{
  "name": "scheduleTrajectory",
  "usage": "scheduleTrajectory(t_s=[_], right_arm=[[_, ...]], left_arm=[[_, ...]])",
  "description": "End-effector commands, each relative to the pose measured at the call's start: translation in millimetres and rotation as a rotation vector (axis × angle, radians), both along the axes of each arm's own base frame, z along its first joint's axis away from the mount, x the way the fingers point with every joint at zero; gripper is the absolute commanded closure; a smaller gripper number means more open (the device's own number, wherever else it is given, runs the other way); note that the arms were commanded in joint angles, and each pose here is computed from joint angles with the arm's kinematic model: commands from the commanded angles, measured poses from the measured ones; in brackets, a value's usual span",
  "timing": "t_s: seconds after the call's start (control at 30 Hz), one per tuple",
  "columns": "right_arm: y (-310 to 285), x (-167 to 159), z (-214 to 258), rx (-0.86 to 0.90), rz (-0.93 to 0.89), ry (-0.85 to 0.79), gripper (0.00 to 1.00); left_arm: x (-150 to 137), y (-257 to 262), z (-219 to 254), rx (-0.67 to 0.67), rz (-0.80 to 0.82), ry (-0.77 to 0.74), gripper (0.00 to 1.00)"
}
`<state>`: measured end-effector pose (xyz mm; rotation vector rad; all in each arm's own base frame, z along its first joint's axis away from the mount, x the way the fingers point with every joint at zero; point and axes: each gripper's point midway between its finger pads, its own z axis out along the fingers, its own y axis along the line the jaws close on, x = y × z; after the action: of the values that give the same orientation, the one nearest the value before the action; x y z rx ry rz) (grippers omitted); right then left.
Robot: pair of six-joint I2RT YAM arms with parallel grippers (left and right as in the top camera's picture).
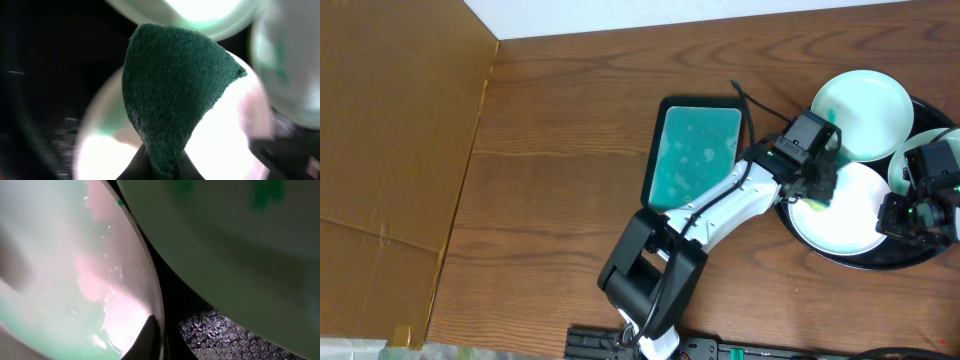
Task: Clean dirty plates on tray and stack at the side
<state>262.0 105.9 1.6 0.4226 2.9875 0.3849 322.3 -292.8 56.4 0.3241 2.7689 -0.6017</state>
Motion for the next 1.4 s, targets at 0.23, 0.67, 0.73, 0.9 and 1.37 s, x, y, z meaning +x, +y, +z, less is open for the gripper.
scheduleTrajectory(t_s=[0.23, 0.67, 0.73, 0.9, 1.37], right_arm=[[-12, 1, -7, -0.065, -0.009, 0.016, 0.99], [-9, 29, 22, -0.095, 0.059, -0.053, 0.99], [-7, 33, 26, -0.095, 0.083, -0.071, 0.99], [-4, 48, 42, -0.127, 0.143, -0.123, 0.99], [-23, 95, 136, -0.642, 0.305, -0.342, 0.99]], left_arm=[[-10, 19, -62, 0.163, -0.071, 0.065, 0.93], [31, 50, 43, 0.143, 0.128, -0.198, 0.93], [35, 55, 77, 0.082, 0.159, -0.260, 0.93], [48, 96, 136, 0.013, 0.271, -0.368, 0.93], [80, 255, 126, 0.117, 0.656, -0.302, 0.93]])
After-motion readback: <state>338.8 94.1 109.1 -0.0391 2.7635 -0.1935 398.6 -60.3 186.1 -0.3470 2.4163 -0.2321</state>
